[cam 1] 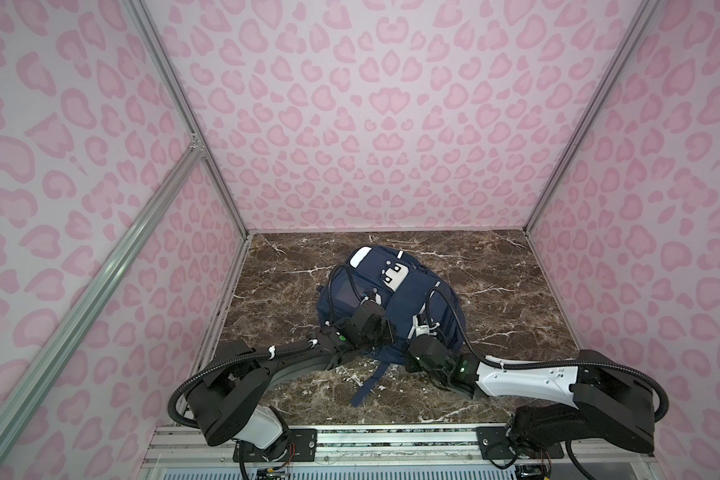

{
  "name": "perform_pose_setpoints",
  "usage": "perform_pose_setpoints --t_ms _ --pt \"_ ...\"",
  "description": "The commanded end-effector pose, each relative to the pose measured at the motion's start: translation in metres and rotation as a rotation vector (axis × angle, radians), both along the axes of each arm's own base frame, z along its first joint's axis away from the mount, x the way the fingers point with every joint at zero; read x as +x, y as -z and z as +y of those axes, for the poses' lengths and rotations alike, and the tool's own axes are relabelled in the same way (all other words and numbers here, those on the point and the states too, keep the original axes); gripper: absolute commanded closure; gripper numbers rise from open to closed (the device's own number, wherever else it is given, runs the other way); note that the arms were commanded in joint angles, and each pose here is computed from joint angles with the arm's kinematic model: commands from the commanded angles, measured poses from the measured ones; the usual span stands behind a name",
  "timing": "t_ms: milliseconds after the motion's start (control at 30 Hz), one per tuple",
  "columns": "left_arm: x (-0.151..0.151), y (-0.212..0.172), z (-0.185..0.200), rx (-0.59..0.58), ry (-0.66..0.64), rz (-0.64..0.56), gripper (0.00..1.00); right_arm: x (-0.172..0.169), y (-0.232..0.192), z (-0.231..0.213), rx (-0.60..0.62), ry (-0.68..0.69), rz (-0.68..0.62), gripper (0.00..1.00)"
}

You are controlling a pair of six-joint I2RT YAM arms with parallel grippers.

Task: Pack the student bag

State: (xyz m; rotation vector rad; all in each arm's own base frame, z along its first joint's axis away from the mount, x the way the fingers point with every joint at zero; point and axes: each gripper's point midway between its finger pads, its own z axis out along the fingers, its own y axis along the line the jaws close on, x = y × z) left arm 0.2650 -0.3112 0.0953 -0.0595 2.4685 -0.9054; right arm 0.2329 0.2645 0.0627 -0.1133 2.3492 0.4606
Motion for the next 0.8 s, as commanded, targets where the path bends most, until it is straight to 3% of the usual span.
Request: perform_pose_setpoints --t_ms 0,67,133,467,600,767 --pt "-0.002 -0.004 -0.008 -0.046 0.031 0.002 0.87 0.015 -0.013 0.008 0.027 0.017 -0.088 0.76" --pt "-0.003 -0.002 -0.007 -0.046 0.030 0.008 0.90 0.015 -0.015 0.009 0.021 0.010 -0.094 0.85" --pt "-0.002 0.001 -0.003 -0.040 0.022 0.012 0.94 0.013 -0.015 0.005 -0.008 0.008 -0.090 1.00" --pt "0.008 0.005 0.015 -0.011 -0.017 0.014 0.97 -0.019 0.010 -0.046 -0.149 -0.001 0.050 1.00" --pt "0.008 0.008 0.023 -0.003 -0.035 0.013 0.97 -0.023 0.015 -0.067 -0.209 -0.046 0.125 1.00" --pt "0.009 0.011 0.033 0.019 -0.053 0.008 0.97 -0.014 0.016 -0.098 -0.237 -0.002 0.176 1.00"
